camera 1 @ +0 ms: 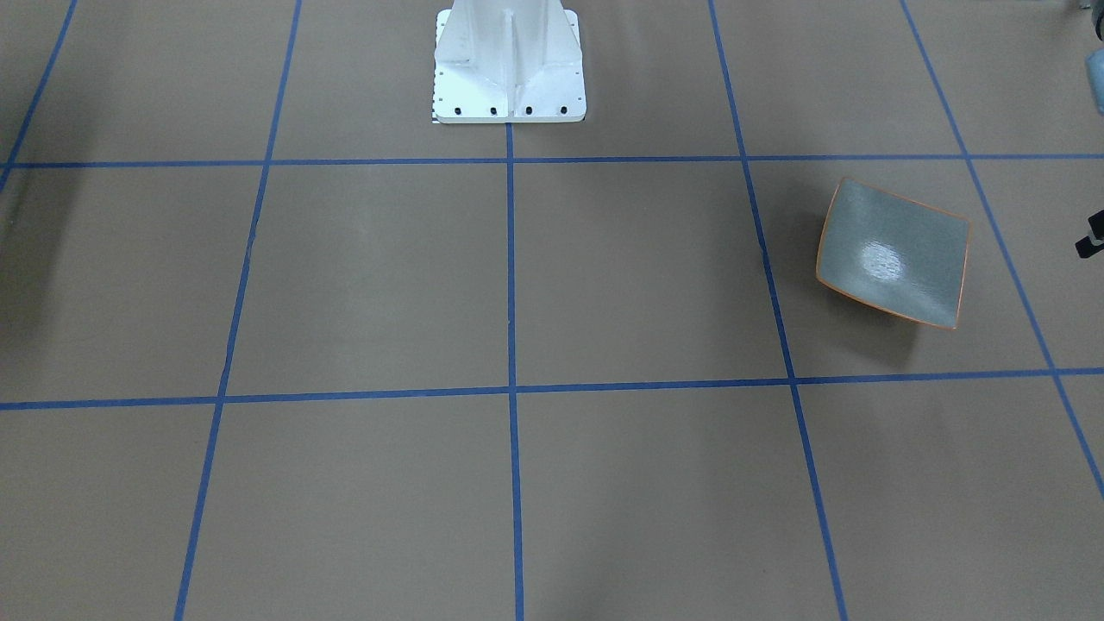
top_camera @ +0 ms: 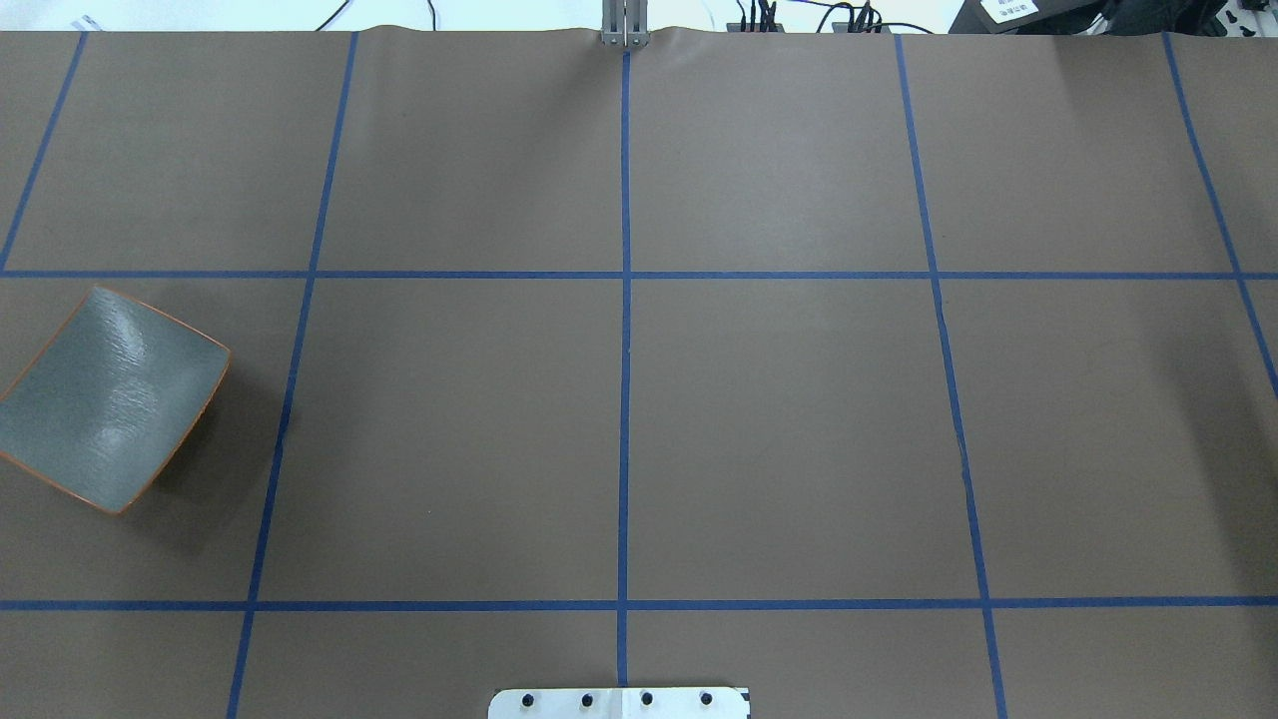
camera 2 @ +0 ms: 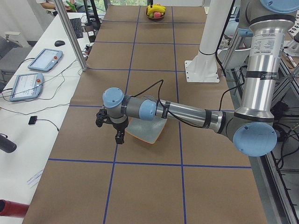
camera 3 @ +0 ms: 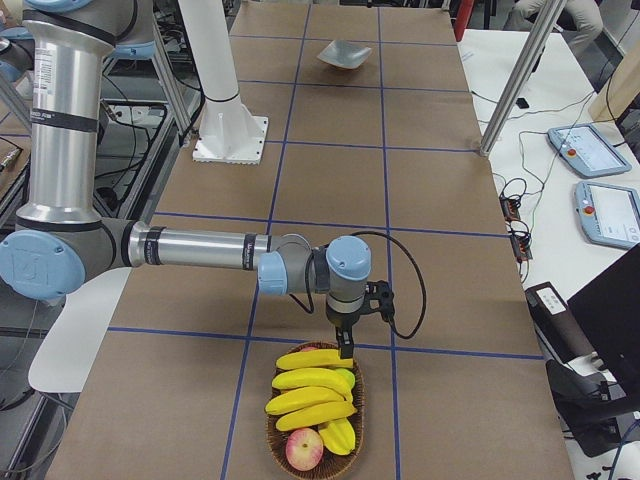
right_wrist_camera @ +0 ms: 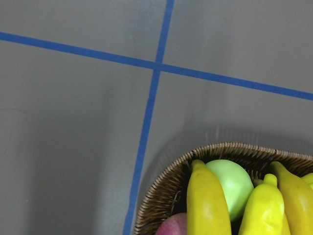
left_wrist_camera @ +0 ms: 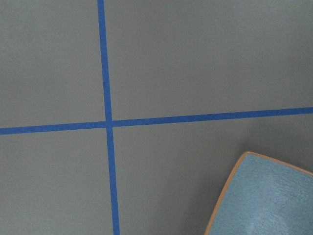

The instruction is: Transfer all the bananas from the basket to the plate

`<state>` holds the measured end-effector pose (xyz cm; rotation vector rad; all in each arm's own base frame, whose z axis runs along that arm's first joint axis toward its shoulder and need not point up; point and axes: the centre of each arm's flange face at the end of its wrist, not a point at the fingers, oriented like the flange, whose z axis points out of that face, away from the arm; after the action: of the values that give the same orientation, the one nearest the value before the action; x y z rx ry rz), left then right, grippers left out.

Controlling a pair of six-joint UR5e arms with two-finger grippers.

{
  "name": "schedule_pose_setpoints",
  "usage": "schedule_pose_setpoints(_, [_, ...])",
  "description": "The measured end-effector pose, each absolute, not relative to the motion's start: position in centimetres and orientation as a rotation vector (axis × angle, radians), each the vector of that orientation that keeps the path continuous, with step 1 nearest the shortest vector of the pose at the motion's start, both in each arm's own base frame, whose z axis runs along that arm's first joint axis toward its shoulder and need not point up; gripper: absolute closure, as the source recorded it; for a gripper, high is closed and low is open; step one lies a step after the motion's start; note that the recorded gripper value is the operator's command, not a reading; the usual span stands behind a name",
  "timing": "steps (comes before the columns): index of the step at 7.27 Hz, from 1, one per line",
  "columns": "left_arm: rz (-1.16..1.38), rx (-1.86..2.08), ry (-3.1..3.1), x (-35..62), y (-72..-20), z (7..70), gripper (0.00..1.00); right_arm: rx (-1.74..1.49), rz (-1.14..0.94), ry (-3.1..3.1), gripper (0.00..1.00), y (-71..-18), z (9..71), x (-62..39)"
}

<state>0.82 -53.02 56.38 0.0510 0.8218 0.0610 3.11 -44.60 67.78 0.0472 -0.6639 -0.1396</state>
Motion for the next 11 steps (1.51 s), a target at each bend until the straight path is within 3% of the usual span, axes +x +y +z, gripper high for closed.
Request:
schedule_pose_setpoints(2, [0.062, 0.051, 0.822, 0.8, -53.0, 56.4, 0.00, 0.014, -0.139, -0.664, 0.08, -44.8, 69.4, 2.8])
schedule_pose_setpoints(5, [0.062, 0.052, 0.822, 0.8, -52.9, 56.3, 0.00, -0.011, -0.151, -0.658, 0.27, -45.0, 71.1, 2.4])
schedule_pose_setpoints(8, [0.062, 0.055, 0.822, 0.8, -52.9, 56.1, 0.00, -0.015, -0.190, -0.653, 0.28, -44.9, 72.1, 2.2])
schedule_pose_setpoints(9, [0.062, 0.055, 0.822, 0.8, -52.9, 56.1, 0.00, -0.018, -0.204, -0.653, 0.51, -44.8, 72.5, 2.2])
schedule_pose_setpoints(10, [0.061, 0.055, 0.822, 0.8, -52.8, 56.2, 0.00, -0.019, -0.210, -0.653, 1.00, -44.8, 72.7, 2.2])
schedule_pose_setpoints(11, [0.061, 0.054, 0.822, 0.8, -52.8, 56.2, 0.00, -0.014, -0.213, -0.652, 1.00, -45.2, 72.5, 2.1])
